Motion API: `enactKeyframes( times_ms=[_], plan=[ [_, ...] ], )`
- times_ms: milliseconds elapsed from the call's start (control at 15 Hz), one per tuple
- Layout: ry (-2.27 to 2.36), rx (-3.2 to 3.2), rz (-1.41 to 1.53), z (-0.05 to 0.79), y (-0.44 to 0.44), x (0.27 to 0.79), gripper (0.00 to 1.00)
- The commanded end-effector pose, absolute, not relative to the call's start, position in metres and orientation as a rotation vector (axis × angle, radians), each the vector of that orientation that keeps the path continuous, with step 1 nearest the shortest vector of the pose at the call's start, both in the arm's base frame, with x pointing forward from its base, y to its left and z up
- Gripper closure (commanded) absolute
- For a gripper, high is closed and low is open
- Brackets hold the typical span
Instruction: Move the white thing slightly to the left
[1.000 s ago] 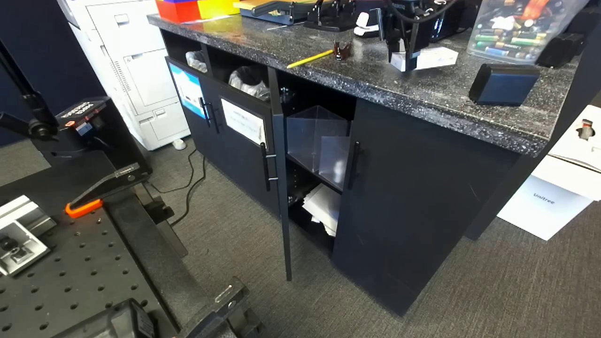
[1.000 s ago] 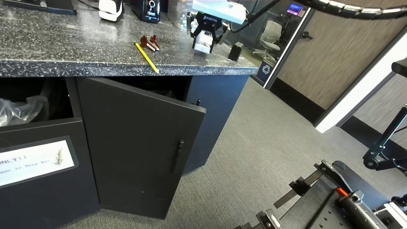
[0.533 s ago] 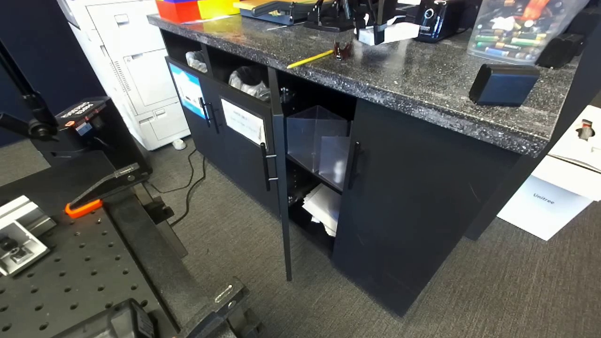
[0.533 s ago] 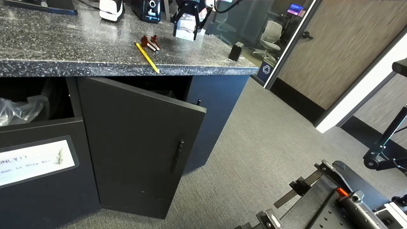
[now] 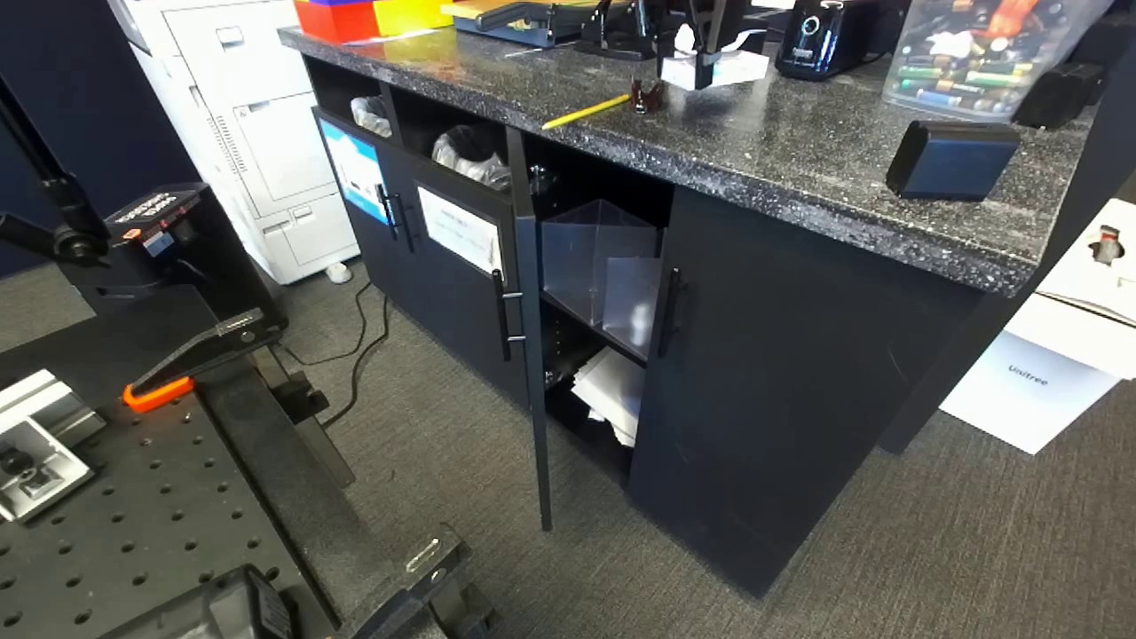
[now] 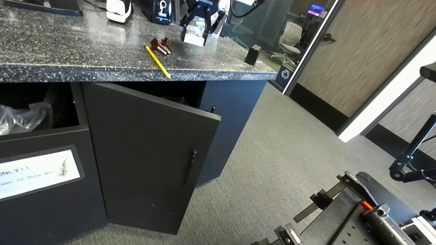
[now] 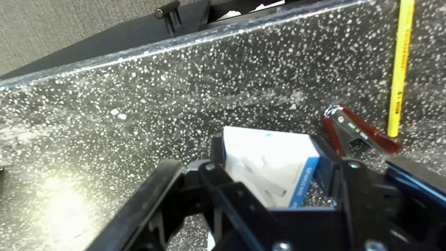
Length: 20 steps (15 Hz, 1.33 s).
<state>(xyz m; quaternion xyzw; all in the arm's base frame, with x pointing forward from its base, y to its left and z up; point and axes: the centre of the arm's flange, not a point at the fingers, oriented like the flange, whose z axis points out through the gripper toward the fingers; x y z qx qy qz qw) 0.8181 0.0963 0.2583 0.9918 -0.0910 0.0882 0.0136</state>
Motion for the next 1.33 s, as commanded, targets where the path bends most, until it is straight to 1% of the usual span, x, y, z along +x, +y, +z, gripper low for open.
enactKeyframes(
  times_ms=[0,333,533,867,933,1067,1133,1267],
  plan=[
    [-0.129,3.189,0.183,0.257,0.098,0.893,0.64],
    [0.059,3.169,0.040,0.243,0.085,0.883,0.64],
    [0.276,3.151,-0.062,0.222,0.086,0.872,0.64],
    [0.442,3.097,-0.109,0.211,0.082,0.865,0.64],
    [0.454,3.090,-0.111,0.211,0.082,0.864,0.21],
    [0.450,3.084,-0.103,0.216,0.083,0.864,0.06],
    [0.435,3.085,-0.098,0.222,0.085,0.864,0.02],
    [0.402,3.105,-0.086,0.245,0.094,0.860,0.00]
  ],
)
